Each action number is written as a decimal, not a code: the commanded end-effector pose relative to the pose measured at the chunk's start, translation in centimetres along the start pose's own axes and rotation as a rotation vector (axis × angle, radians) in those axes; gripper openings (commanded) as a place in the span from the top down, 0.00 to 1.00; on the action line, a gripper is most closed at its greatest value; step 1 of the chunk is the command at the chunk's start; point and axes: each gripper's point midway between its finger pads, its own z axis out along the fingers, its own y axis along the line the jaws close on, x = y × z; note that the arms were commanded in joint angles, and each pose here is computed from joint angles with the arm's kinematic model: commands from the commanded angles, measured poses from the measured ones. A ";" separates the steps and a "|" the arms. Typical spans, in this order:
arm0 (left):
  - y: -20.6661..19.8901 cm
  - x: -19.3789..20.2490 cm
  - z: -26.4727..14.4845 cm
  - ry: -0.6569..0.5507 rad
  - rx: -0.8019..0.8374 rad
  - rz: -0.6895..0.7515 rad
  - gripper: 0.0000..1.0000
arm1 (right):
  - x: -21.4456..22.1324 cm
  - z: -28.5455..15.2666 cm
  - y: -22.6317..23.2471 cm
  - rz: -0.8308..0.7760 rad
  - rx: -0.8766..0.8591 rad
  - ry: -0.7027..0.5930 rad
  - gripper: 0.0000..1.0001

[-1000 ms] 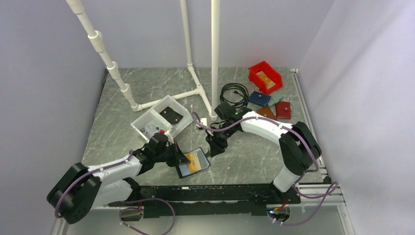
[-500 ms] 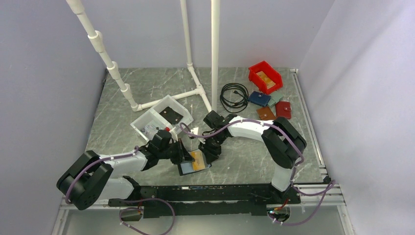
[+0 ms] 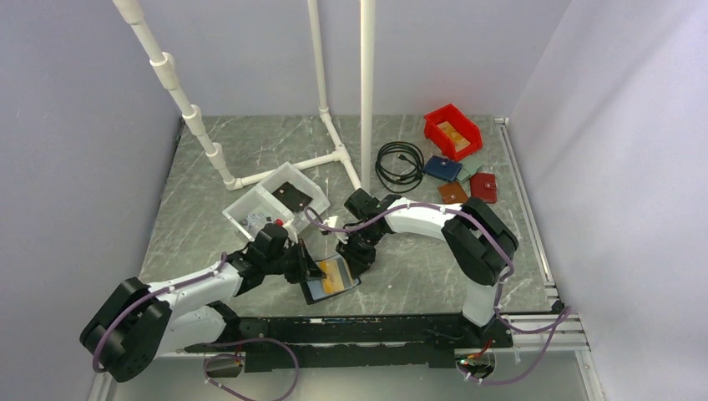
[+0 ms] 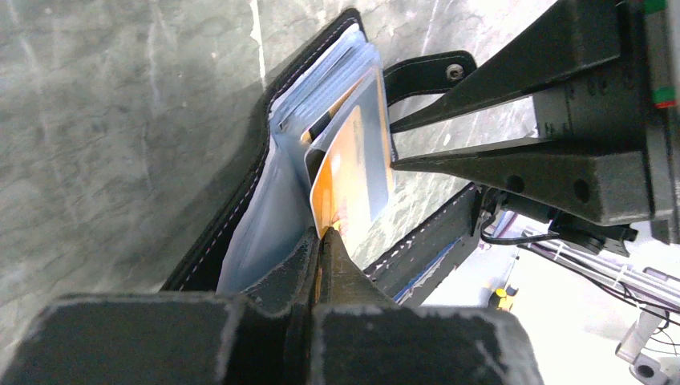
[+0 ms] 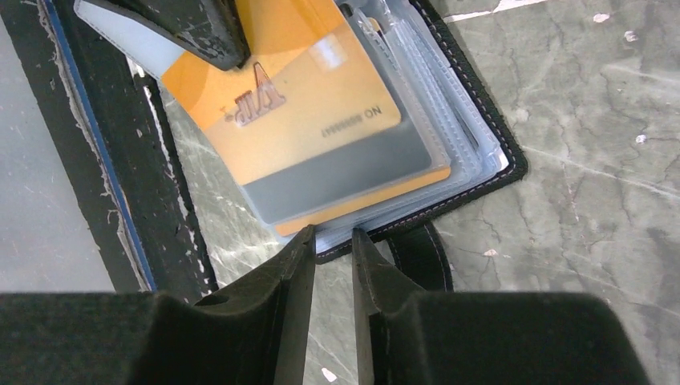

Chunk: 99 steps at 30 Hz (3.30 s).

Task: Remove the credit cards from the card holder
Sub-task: Remove the credit card from the card holder, then place the credit card in the storage box.

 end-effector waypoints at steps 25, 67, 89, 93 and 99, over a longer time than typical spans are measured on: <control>2.4 2.6 -3.4 0.027 -0.109 -0.038 1.00 | -0.2 -1.9 -6.3 0.033 0.322 0.030 0.76; -14.1 -4.8 -6.2 -0.179 0.440 0.741 1.00 | -3.5 -20.0 1.7 -0.244 0.064 -0.548 0.49; -20.5 -15.9 -4.0 -0.250 0.469 0.980 1.00 | -1.4 -24.3 0.5 -0.223 0.110 -0.751 0.38; -20.1 -16.3 -3.5 -0.192 0.487 0.900 1.00 | -1.0 -23.8 0.1 -0.225 0.090 -0.751 0.38; -19.1 -16.2 -3.8 -0.223 0.442 0.938 1.00 | -0.5 -22.8 -0.2 -0.233 0.042 -0.753 0.38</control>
